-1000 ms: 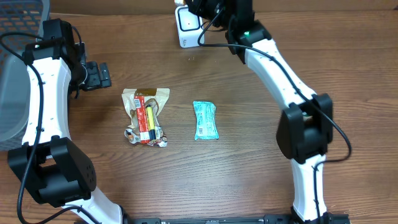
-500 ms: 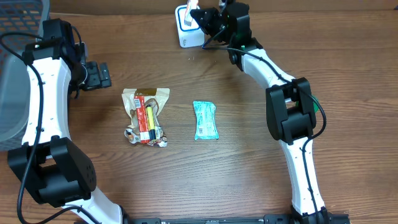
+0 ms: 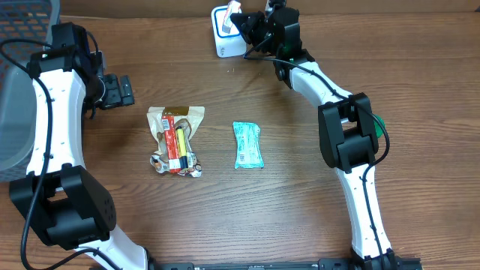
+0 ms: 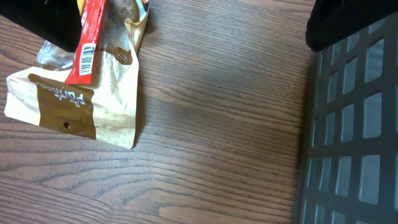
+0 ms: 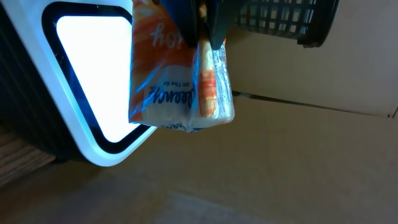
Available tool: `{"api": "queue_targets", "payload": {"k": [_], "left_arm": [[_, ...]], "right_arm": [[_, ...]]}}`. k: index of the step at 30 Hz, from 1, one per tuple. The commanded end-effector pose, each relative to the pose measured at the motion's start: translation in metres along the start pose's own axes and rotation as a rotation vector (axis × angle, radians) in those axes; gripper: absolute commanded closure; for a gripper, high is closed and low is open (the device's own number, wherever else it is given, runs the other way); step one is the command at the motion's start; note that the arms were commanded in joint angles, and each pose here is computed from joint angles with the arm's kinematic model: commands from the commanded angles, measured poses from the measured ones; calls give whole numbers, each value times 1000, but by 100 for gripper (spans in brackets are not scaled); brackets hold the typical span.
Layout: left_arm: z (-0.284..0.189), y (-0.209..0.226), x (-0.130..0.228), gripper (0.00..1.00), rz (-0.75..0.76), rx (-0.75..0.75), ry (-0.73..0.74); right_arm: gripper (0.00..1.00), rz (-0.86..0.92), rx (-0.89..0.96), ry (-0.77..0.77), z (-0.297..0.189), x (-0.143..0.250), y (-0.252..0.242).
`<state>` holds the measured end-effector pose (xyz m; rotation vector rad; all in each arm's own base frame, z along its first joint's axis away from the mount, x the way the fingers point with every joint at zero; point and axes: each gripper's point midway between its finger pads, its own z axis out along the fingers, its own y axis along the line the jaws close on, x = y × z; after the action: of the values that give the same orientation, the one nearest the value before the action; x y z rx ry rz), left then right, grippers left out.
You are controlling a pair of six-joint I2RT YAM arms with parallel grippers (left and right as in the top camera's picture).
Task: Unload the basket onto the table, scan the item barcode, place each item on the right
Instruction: 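Hold the Kleenex pack against the white scanner, then carry the Kleenex pack right and set it on the table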
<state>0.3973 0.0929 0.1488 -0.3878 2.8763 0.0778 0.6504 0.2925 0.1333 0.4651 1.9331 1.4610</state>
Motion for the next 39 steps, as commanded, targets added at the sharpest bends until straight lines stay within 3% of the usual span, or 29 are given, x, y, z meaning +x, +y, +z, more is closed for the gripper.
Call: {"api": "queue_targets", "payload": {"k": [1,7,15,23,31,39], "left_arm": [[-13,-5,-7,0,23,12,-41],[-13,-5,-7,0,23,12,-41],[-13,-5,-7,0,23,12,-41],[-13,-5,-7,0,23,12,-41],[-13,-5,-7,0,23,12,-41],[-13,-5,-7,0,23,12,-41]], "right_arm": [[97,7,22,-5,4,3,-7],[96,7,67,22,4,10,-18],[96,1,35,102,-5,20,20],[96,-173,231,213,-61,27,61],[96,-136,571,445,-168,46,25],[96,-143,1246,556,-290,56,-76]]}}
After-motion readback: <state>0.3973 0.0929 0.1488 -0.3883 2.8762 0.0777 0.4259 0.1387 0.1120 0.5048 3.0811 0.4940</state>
